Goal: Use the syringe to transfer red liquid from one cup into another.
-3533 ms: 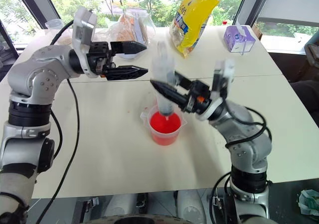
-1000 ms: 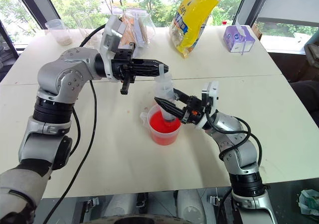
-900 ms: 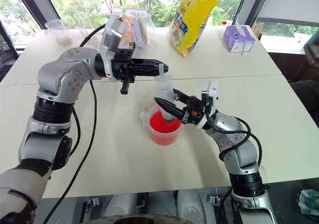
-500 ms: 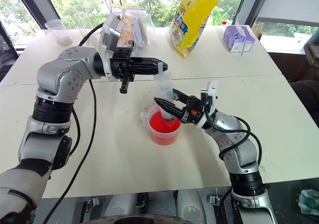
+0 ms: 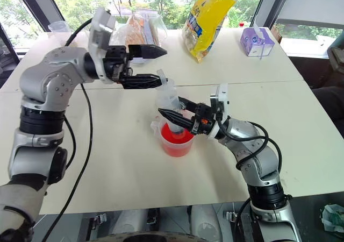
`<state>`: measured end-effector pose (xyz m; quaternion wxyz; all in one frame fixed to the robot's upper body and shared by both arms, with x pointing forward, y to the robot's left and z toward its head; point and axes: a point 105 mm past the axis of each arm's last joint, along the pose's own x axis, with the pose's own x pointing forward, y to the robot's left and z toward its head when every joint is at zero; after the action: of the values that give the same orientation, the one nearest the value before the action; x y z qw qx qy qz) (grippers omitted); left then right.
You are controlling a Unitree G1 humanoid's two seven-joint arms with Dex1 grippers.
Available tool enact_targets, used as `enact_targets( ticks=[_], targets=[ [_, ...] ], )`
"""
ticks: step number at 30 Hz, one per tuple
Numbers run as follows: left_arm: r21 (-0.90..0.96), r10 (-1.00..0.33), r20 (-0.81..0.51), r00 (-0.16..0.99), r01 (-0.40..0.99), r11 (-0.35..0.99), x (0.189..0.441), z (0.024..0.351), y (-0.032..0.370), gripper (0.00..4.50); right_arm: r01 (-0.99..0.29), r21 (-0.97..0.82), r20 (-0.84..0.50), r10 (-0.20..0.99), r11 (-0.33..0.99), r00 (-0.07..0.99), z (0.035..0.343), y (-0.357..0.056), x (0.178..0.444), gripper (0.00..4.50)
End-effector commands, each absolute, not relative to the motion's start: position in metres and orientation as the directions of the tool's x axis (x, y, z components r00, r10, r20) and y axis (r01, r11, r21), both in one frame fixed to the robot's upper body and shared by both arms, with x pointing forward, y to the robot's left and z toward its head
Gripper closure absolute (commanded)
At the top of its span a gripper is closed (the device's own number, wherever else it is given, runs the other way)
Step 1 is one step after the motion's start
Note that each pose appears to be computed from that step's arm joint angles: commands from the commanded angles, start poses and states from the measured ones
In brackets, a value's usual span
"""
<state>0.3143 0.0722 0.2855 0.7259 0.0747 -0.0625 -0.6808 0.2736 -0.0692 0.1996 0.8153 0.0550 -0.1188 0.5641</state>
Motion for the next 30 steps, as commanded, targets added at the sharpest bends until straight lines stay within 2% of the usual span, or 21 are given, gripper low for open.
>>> enact_targets(
  ticks=[1, 6, 9, 14, 16, 23, 26, 30],
  targets=[
    [0.208, -0.997, -0.051, 0.061, 0.977, 0.049, 0.307, 0.279, 0.086, 0.05, -0.928, -0.101, 0.38, 0.876, 0.358, 0.297, 0.24, -0.073, 0.264, 3.12],
    [0.211, -0.986, -0.059, 0.158, 0.967, 0.143, 0.312, 0.278, 0.109, 0.05, -0.919, -0.097, 0.399, 0.861, 0.382, 0.316, 0.251, -0.08, 0.266, 3.12],
    [0.222, -0.976, -0.049, 0.214, 0.955, 0.198, 0.314, 0.281, 0.122, 0.05, -0.908, -0.12, 0.433, 0.844, 0.402, 0.317, 0.271, -0.088, 0.27, 3.12],
    [0.233, -0.963, -0.009, 0.268, 0.937, 0.259, 0.319, 0.29, 0.131, 0.05, -0.89, -0.138, 0.528, 0.792, 0.435, 0.305, 0.315, -0.094, 0.294, 3.12],
    [0.235, -0.962, 0.005, 0.272, 0.935, 0.265, 0.319, 0.292, 0.13, 0.05, -0.888, -0.136, 0.545, 0.781, 0.44, 0.304, 0.323, -0.094, 0.308, 3.12],
    [0.248, -0.971, 0.038, 0.237, 0.939, 0.239, 0.314, 0.298, 0.117, 0.05, -0.877, -0.132, 0.505, 0.793, 0.462, 0.341, 0.286, -0.081, 0.351, 3.12],
    [0.252, -0.971, 0.075, 0.226, 0.938, 0.237, 0.316, 0.304, 0.106, 0.05, -0.874, -0.117, 0.485, 0.795, 0.472, 0.364, 0.267, -0.078, 0.359, 3.12],
    [0.266, -0.974, 0.099, 0.205, 0.937, 0.225, 0.319, 0.309, 0.094, 0.05, -0.874, -0.119, 0.471, 0.802, 0.471, 0.368, 0.256, -0.076, 0.36, 3.12]
  ],
)
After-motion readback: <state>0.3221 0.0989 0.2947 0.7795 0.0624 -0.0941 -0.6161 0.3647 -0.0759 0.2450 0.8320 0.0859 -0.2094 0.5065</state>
